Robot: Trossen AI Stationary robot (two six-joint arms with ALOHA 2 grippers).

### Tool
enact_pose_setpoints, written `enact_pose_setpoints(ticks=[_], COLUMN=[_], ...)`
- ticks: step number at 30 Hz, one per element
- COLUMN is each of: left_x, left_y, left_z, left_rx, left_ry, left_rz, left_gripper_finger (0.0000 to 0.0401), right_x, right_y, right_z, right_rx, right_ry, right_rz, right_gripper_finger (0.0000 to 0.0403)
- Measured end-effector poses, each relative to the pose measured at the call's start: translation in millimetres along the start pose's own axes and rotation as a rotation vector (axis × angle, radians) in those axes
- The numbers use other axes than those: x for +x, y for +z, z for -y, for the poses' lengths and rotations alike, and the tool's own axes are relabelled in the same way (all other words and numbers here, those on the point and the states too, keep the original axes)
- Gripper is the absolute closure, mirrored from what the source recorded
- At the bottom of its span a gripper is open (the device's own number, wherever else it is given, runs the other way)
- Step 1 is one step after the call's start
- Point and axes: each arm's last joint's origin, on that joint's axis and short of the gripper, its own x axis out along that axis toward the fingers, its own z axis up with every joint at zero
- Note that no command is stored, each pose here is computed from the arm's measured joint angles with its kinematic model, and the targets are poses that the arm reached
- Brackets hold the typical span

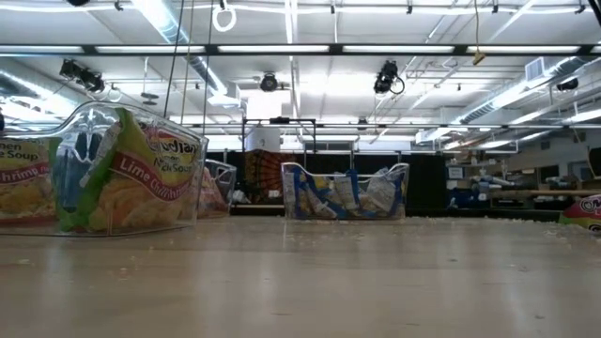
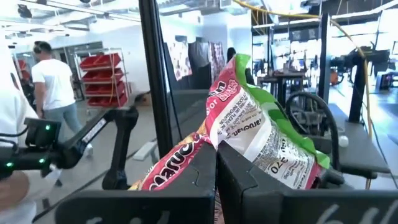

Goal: Sort Maruchan noodles
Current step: Put the yellow noodle pack into the bottom transparent bin

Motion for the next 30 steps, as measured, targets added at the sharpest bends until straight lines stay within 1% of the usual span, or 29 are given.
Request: enact_pose_setpoints(ticks=[5,8,11,15,18,20,23,25,27,30], left_x=[5.4,6.6,6.6,5.1,4.3,4.3,3.5,1.0,-1.7,-6.5], left_y=[4.7,4.6,5.8,10.6,12.1,11.4,11.3,14.1,18.8,32.7], left_z=[-8.1,-7.5,-6.9,-8.6,-10.5,-12.5,-16.3,-19.3,-22.0,-23.6], left_rx=[-0.042,-0.051,-0.066,-0.056,-0.059,-0.060,-0.052,-0.050,-0.055,-0.057], left_ry=[-0.077,-0.142,-0.150,-0.115,-0.090,-0.074,-0.048,-0.023,0.016,0.110], left_rz=[0.153,0.178,0.205,0.263,0.281,0.272,0.256,0.238,0.188,0.051], left_gripper_finger=[0.0102,0.0102,0.0102,0.0112,0.0144,0.0179,0.0239,0.0274,0.0296,0.0303], right_x=[0.7,0.7,0.7,0.2,-0.1,-0.1,-2.6,-7.5,-16.5,-37.3], right_y=[0.4,0.1,-1.5,-10.2,-12.2,-12.3,-10.5,-7.0,-0.6,15.0], right_z=[0.2,0.3,0.5,2.8,3.7,4.1,5.0,3.7,1.2,-5.6], right_rx=[-0.017,-0.017,-0.012,-0.010,-0.025,-0.034,-0.035,-0.038,-0.040,-0.095], right_ry=[0.001,0.000,-0.003,-0.056,-0.084,-0.096,-0.179,-0.209,-0.253,-0.341], right_rz=[0.010,0.007,-0.008,-0.091,-0.112,-0.112,-0.114,-0.120,-0.129,-0.140], right_gripper_finger=[0.0396,0.0396,0.0396,0.0395,0.0393,0.0388,0.0374,0.0354,0.0326,0.0278])
